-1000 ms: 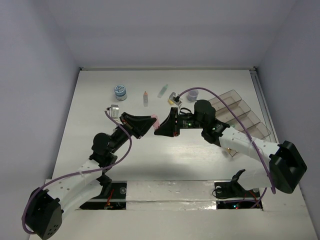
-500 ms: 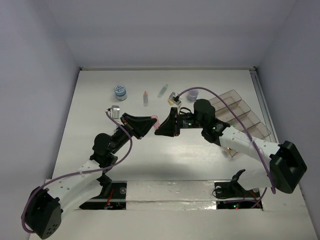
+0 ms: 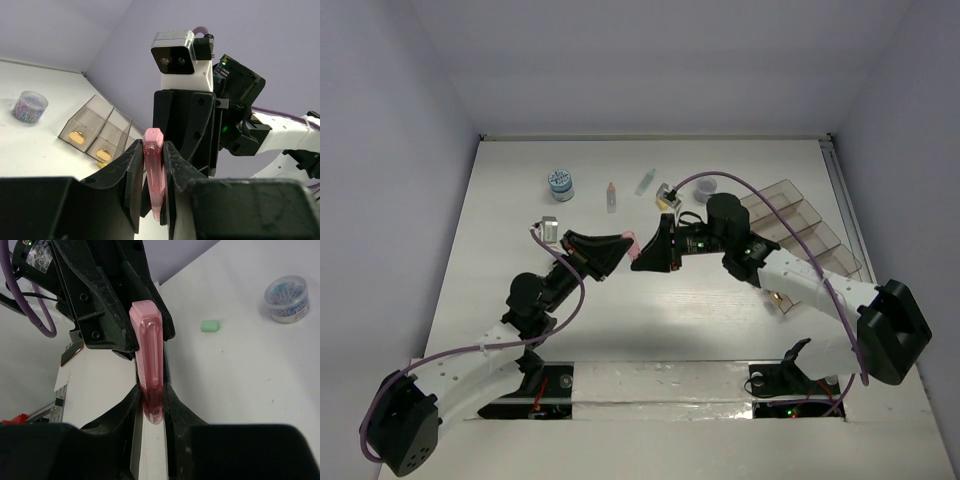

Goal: Sort the stationery into containers
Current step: Close the pen cap on the pen, then place the pen in the storage box.

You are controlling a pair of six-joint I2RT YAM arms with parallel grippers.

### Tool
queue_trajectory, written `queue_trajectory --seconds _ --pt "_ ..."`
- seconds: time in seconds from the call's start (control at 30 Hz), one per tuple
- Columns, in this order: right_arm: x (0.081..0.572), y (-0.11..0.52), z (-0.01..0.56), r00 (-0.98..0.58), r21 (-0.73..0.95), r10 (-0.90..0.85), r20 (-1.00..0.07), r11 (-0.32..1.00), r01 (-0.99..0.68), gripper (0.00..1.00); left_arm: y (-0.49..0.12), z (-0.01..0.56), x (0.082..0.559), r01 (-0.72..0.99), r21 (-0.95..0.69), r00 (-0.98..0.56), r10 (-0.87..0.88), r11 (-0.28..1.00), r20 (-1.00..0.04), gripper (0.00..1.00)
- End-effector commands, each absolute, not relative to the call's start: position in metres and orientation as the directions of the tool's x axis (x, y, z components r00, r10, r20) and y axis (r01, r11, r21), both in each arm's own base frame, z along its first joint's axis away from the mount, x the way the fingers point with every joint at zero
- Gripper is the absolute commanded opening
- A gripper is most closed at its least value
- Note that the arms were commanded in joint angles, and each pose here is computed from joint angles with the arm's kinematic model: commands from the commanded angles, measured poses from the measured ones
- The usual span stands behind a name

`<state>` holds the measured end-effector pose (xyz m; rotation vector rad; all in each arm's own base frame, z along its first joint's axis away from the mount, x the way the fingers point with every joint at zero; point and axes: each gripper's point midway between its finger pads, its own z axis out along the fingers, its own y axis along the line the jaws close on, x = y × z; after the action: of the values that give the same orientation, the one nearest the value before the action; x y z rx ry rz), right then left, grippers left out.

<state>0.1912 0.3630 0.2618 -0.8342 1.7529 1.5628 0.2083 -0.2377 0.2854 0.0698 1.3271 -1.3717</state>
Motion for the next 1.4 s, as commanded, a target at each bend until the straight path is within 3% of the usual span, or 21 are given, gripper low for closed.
queue_trajectory --seconds 0.0,0.6,0.87,0.97,1.03,1.07,1.17,1.27,1.37 --pt "0.228 0.355 0.356 -0.394 0.418 0.207 -0.896 0.088 -0.904 0.0 -0.255 0.219 0.19 0.673 -0.655 -0.472 -0.481 0.345 -0.739 0.0" --pt "0.261 0.357 0.404 -0.403 0.412 0.188 -0.896 0.013 -0.911 0.0 -0.277 0.175 0.173 0.607 -0.709 -0.566 -0.43 0.359 -0.703 0.0" --pt "0.271 0.344 0.357 -0.416 0.446 0.184 -0.891 0.179 -0.877 0.0 -0.267 0.196 0.19 0.588 -0.674 -0.496 -0.459 0.448 -0.737 0.0" --pt "0.274 0.333 0.341 -0.423 0.458 0.182 -0.888 0.25 -0.853 0.0 -0.251 0.23 0.198 0.569 -0.68 -0.42 -0.546 0.463 -0.724 0.09" --pt "0.274 0.326 0.332 -0.428 0.463 0.179 -0.886 0.276 -0.842 0.0 -0.238 0.265 0.196 0.592 -0.676 -0.354 -0.613 0.439 -0.707 0.22" --pt "0.276 0.324 0.329 -0.424 0.46 0.179 -0.888 0.293 -0.838 0.0 -0.234 0.268 0.197 0.585 -0.672 -0.343 -0.613 0.454 -0.712 0.37" --pt "0.284 0.313 0.315 -0.437 0.469 0.171 -0.883 0.355 -0.809 0.0 -0.212 0.31 0.194 0.596 -0.661 -0.255 -0.673 0.456 -0.695 0.58" --pt "0.291 0.304 0.302 -0.447 0.477 0.173 -0.878 0.409 -0.778 0.0 -0.198 0.323 0.189 0.599 -0.644 -0.212 -0.682 0.476 -0.7 0.68" --pt "0.305 0.287 0.292 -0.457 0.491 0.193 -0.868 0.47 -0.734 0.0 -0.187 0.328 0.189 0.586 -0.63 -0.174 -0.68 0.51 -0.713 0.72"
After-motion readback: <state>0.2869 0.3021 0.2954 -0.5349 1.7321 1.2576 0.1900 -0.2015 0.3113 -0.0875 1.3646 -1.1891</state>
